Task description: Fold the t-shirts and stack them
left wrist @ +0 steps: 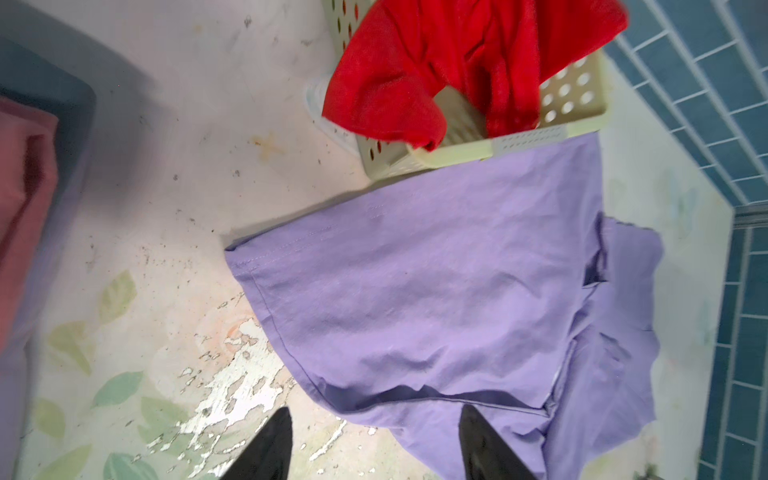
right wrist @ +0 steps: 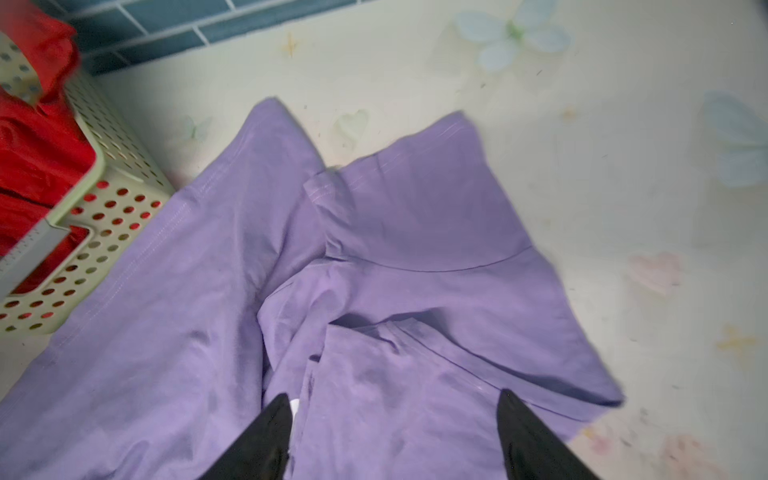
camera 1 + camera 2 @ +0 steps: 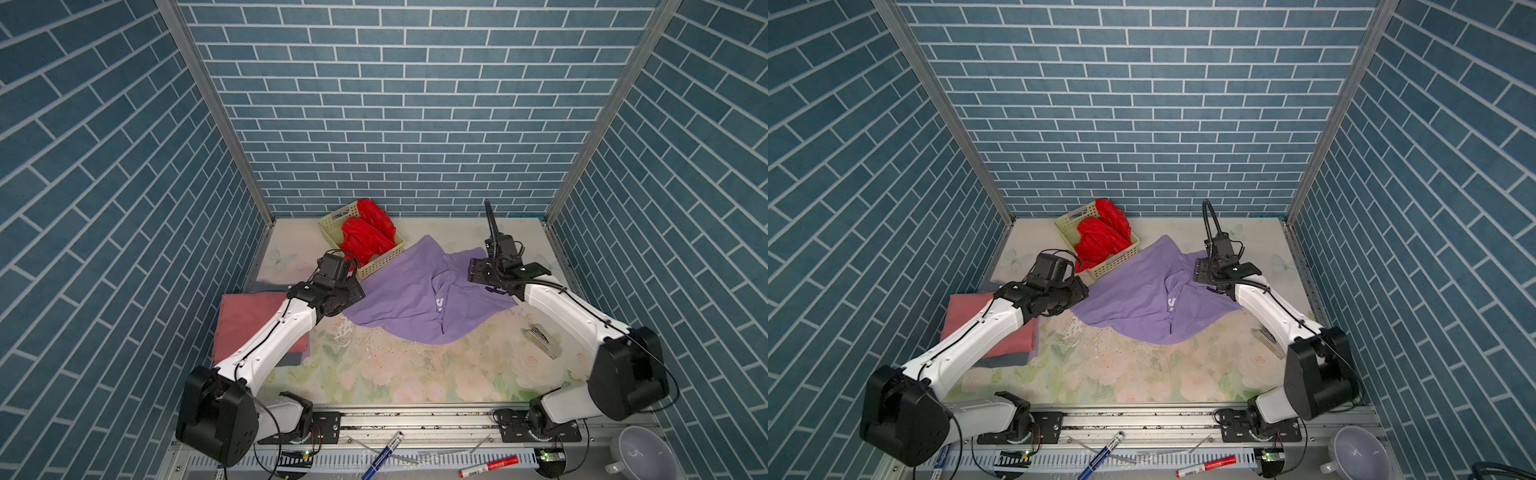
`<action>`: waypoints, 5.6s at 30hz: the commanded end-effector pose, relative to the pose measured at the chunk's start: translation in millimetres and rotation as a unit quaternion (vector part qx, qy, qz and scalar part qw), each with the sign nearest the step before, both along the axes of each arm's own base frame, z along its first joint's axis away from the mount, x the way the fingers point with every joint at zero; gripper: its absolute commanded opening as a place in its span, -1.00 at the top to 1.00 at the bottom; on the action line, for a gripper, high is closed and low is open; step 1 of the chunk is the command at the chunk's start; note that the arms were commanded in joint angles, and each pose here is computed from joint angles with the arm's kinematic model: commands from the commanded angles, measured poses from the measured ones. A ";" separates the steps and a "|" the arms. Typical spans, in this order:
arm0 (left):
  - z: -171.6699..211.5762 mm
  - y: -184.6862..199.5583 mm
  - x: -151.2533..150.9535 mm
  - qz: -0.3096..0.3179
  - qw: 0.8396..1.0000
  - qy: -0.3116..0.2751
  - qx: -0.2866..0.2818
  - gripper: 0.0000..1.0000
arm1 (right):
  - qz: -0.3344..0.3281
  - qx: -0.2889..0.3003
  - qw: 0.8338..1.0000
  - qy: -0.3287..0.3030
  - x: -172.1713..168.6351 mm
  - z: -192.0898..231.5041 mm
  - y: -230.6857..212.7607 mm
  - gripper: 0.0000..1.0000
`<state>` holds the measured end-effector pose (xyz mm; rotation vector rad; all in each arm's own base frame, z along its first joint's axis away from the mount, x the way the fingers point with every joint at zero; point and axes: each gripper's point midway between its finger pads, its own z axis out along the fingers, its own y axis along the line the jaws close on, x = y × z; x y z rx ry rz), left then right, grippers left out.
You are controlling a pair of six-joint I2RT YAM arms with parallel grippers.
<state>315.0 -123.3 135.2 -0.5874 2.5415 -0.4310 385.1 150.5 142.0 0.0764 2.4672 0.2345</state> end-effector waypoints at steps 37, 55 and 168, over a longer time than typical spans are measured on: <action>-114.5 47.8 47.0 0.059 0.992 0.108 0.029 -0.31 | 0.099 -0.032 0.985 0.137 -2.8 -126.3 59.5 0.22; 38.2 44.8 47.3 0.076 0.993 -0.082 -0.028 1.00 | -0.044 -0.076 0.990 -0.111 -4.2 93.2 -33.3 1.00; 16.3 0.7 -25.1 0.031 0.997 -0.056 -0.039 0.89 | -0.223 -0.022 0.966 -0.129 -97.8 82.0 -150.3 -0.31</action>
